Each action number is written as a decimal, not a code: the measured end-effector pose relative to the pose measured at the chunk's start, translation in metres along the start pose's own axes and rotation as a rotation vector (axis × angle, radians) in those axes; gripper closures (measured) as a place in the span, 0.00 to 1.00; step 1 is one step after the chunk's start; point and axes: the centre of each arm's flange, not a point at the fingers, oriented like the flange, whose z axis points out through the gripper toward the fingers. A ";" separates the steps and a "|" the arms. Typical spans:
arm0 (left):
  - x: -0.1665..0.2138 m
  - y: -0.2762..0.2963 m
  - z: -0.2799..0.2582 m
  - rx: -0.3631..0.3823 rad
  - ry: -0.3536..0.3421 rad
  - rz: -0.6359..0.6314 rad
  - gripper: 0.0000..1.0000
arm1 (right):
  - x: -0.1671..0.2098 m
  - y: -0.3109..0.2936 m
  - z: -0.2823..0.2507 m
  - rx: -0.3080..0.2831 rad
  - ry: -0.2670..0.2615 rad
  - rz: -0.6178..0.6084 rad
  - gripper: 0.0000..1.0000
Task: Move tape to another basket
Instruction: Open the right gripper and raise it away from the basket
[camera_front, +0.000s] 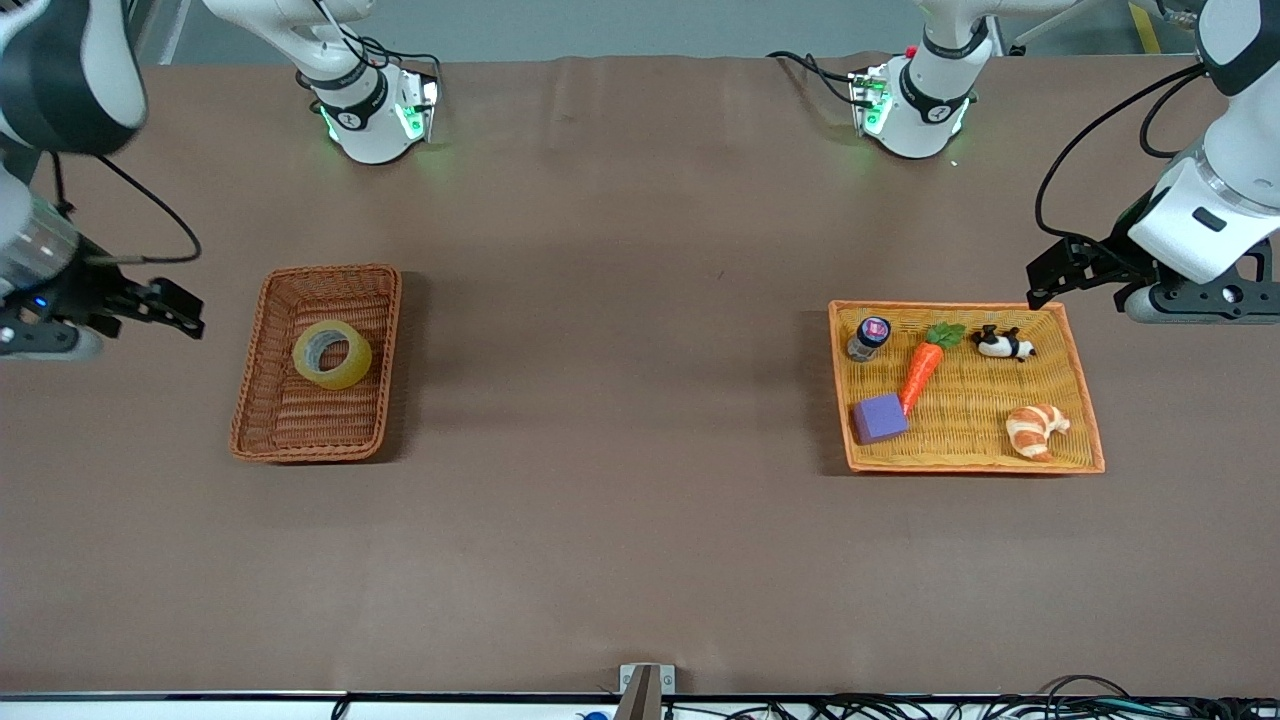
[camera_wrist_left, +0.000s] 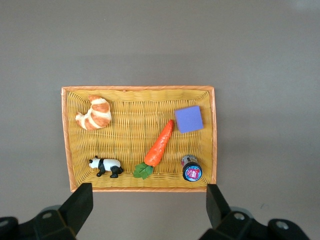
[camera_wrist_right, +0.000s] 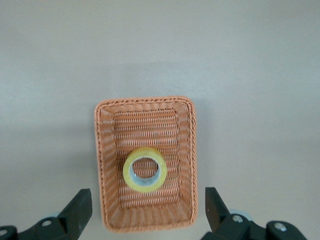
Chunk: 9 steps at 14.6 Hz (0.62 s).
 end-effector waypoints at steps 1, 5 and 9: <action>0.000 0.000 0.000 0.000 0.000 0.000 0.00 | -0.002 0.001 -0.019 0.000 -0.007 0.002 0.00; 0.000 0.000 0.000 0.000 0.001 0.000 0.00 | -0.014 0.005 -0.067 0.002 -0.033 0.013 0.00; 0.000 0.000 -0.001 0.000 0.002 0.000 0.00 | -0.022 0.009 -0.069 0.006 -0.088 0.032 0.00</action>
